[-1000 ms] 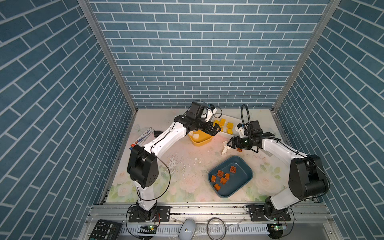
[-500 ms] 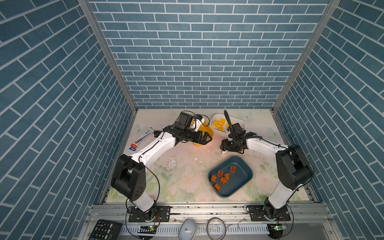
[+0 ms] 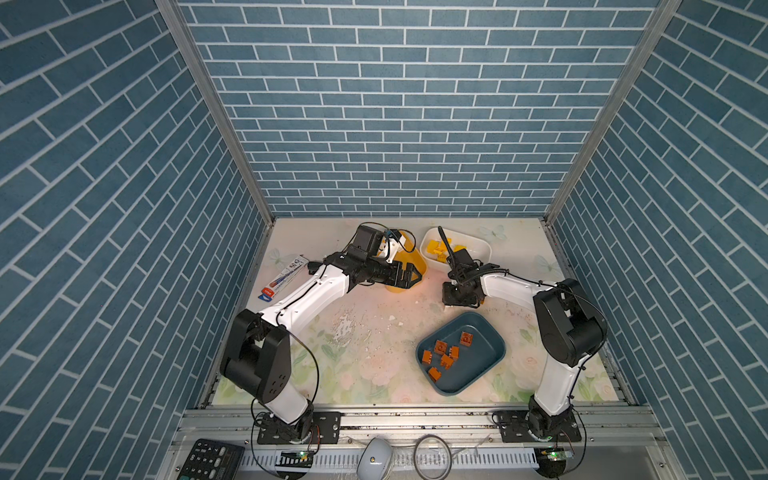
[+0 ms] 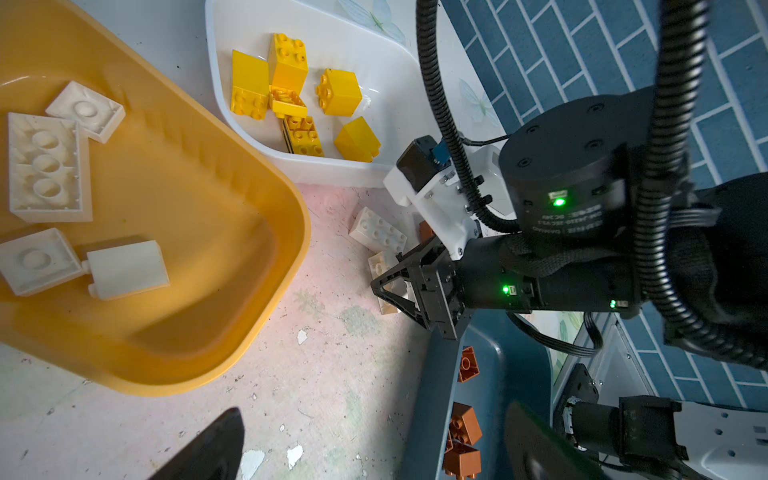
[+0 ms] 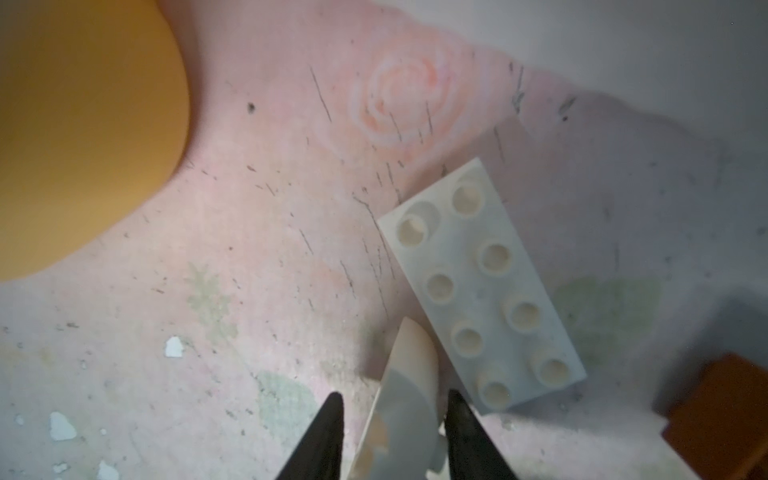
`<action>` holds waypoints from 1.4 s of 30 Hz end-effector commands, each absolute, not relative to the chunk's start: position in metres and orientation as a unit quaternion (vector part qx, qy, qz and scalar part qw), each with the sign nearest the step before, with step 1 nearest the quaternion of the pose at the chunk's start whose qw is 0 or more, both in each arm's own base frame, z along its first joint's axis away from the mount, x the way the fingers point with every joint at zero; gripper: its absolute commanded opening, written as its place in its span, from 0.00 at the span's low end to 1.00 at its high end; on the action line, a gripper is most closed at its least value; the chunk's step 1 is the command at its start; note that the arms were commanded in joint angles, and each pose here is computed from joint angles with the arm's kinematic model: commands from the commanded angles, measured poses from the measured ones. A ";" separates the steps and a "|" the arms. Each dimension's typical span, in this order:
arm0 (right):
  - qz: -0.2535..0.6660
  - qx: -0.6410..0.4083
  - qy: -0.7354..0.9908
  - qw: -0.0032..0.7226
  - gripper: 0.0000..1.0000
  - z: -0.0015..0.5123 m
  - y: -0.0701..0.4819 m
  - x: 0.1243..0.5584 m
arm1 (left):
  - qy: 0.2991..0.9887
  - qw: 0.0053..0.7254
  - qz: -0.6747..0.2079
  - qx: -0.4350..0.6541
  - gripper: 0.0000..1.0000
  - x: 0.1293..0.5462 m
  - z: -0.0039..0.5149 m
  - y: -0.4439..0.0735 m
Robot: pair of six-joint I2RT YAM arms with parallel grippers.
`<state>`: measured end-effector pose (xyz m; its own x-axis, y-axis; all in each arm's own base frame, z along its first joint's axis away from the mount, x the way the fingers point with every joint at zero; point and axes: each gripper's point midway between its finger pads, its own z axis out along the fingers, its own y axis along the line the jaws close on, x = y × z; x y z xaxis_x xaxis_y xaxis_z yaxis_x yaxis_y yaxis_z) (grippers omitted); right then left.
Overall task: Sort the legos into containers by color
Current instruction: 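Grasp the curved white brick with the right gripper while the left arm holds still, then carry the curved white brick with the right gripper and drop it into the yellow tub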
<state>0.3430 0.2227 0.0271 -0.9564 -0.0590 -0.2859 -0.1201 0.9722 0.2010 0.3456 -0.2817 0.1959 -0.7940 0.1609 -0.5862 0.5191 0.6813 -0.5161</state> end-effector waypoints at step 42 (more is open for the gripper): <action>0.330 -0.125 0.908 0.227 0.16 0.131 0.353 0.473 | 0.885 0.277 -0.342 0.152 1.00 0.332 0.216 -0.240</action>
